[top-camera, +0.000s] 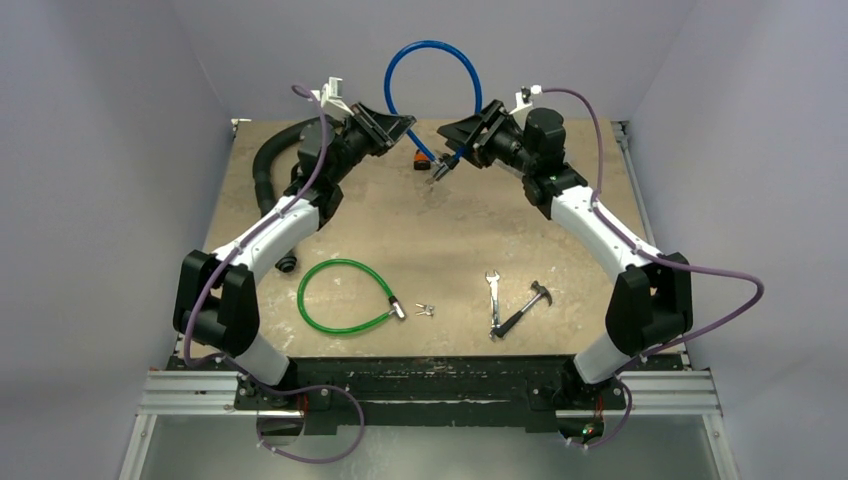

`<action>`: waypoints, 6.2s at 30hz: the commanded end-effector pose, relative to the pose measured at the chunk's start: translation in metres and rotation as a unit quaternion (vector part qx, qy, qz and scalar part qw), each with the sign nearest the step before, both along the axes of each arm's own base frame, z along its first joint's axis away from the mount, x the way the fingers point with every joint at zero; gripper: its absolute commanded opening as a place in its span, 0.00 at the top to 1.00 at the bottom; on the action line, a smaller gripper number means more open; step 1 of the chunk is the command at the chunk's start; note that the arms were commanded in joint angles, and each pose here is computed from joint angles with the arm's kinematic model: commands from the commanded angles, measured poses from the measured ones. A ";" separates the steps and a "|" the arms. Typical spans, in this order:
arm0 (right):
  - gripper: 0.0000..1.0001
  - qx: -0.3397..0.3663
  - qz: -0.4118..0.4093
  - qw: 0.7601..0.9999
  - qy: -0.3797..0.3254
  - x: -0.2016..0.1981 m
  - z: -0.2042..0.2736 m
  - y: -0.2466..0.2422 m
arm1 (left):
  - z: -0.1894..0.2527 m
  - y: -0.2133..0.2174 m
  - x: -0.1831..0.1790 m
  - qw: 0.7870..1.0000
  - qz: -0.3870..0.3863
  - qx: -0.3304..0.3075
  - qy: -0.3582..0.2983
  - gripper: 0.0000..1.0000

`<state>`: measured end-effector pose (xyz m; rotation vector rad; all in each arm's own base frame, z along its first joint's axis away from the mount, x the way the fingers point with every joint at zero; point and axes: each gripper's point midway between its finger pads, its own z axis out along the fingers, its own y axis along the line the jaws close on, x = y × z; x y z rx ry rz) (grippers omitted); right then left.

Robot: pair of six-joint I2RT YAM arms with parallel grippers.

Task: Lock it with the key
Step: Lock the lock.

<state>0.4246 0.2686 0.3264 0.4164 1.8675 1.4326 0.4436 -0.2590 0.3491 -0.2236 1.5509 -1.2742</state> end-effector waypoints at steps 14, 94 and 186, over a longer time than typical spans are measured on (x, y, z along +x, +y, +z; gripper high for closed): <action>0.22 0.020 0.130 0.987 -0.092 -0.049 0.021 0.027 | 0.047 0.013 0.005 0.993 0.015 -0.100 0.059 1.00; 0.43 0.053 0.285 0.951 -0.110 -0.075 0.033 0.064 | 0.060 -0.056 -0.060 0.978 -0.043 -0.158 0.130 1.00; 1.00 0.099 0.140 0.948 -0.267 -0.050 0.133 0.022 | 0.042 -0.053 -0.090 0.979 -0.112 0.040 -0.166 0.63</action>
